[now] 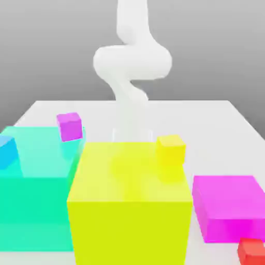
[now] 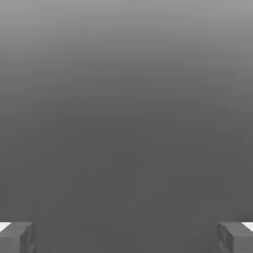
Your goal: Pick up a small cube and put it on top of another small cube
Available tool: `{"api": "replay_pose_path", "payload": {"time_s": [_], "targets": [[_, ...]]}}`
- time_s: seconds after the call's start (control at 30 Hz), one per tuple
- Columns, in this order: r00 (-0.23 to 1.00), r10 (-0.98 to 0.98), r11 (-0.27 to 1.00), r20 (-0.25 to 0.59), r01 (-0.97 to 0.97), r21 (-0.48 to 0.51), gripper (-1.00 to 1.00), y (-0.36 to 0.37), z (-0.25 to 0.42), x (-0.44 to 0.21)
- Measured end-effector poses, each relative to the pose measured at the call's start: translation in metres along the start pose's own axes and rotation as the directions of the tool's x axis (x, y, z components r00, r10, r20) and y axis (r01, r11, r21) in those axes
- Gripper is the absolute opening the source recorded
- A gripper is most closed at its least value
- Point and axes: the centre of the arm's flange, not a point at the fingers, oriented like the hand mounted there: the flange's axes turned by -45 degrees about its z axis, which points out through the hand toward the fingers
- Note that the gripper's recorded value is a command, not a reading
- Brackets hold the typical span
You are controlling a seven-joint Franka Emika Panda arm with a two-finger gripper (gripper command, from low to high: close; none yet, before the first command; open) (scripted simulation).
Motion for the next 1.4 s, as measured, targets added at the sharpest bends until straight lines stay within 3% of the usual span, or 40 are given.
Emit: {"api": "replay_pose_path", "payload": {"time_s": [0.5,1.0,1.17,1.2,1.4], "targets": [[0.938,0.041,0.999,0.344,-0.026,-0.048,0.00,-0.118,0.247,-0.053],[0.762,0.077,0.997,0.644,-0.050,-0.059,0.00,-0.237,0.420,-0.239],[0.738,0.083,0.997,0.669,-0.056,-0.061,0.00,-0.247,0.471,-0.297],[0.738,0.082,0.997,0.670,-0.055,-0.061,-1.00,-0.247,0.477,-0.303],[0.739,0.082,0.997,0.669,-0.056,-0.060,-1.00,-0.247,0.479,-0.306]]}}
